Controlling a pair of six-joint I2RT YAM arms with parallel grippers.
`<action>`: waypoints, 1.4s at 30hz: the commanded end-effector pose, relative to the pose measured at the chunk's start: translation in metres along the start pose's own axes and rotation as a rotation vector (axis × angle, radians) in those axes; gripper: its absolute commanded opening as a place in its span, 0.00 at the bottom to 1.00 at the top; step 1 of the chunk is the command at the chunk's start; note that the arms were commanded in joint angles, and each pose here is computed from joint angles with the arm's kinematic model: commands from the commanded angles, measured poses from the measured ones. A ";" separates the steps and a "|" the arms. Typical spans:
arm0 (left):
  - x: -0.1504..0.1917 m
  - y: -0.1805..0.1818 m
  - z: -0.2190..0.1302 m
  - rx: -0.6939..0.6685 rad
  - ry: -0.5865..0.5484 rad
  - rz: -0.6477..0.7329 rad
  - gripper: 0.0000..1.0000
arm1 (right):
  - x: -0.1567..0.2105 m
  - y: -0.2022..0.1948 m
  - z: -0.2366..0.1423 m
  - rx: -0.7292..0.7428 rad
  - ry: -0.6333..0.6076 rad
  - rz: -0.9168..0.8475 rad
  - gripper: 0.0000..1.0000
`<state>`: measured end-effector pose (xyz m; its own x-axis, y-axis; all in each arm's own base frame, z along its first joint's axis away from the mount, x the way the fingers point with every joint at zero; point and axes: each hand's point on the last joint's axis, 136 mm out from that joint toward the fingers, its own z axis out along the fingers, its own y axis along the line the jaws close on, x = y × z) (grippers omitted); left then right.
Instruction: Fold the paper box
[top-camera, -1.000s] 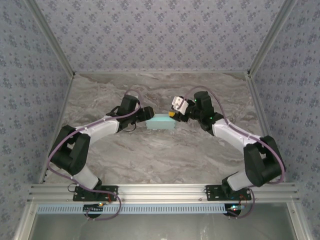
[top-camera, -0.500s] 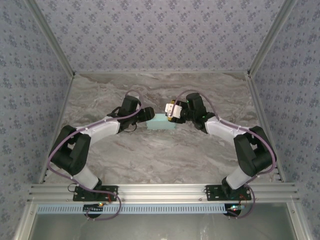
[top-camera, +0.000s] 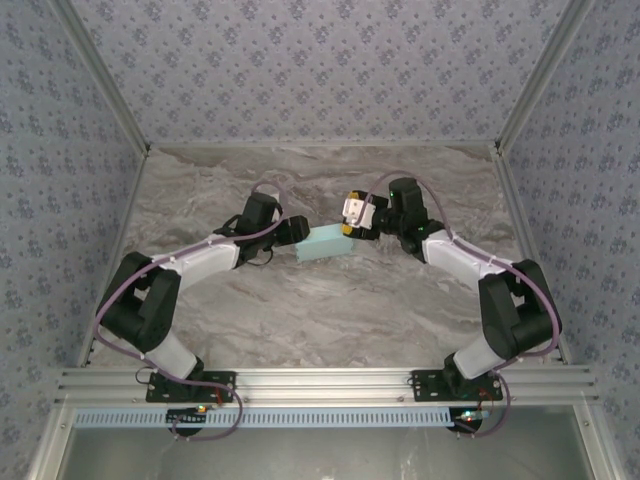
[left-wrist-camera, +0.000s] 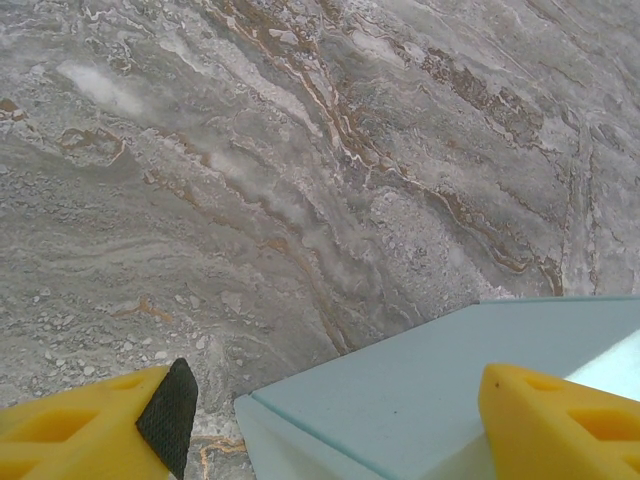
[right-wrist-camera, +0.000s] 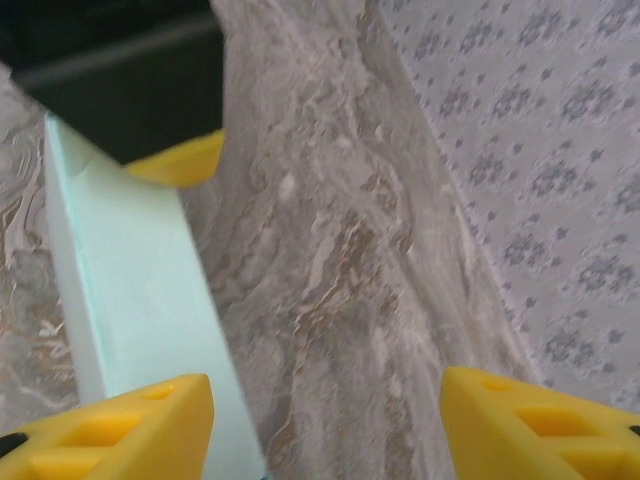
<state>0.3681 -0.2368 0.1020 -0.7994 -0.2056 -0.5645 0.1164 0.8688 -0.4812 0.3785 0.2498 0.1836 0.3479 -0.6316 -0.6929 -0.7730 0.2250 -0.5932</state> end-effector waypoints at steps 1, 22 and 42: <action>0.059 0.046 0.001 -0.165 0.188 0.034 0.76 | 0.006 0.001 0.003 -0.042 0.003 0.052 0.64; 0.032 0.010 -0.047 -0.040 0.075 0.050 0.80 | 0.065 0.028 0.026 -0.097 0.153 0.126 0.63; 0.071 0.046 -0.025 -0.170 0.111 0.101 0.79 | -0.068 0.039 0.022 -0.143 -0.162 -0.012 0.63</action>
<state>0.3311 -0.2254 0.1070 -0.7648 -0.1621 -0.6236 0.1596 0.8900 -0.4271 0.3540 0.2992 0.2022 0.3656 -0.5308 -0.7645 -0.8308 0.1842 -0.5252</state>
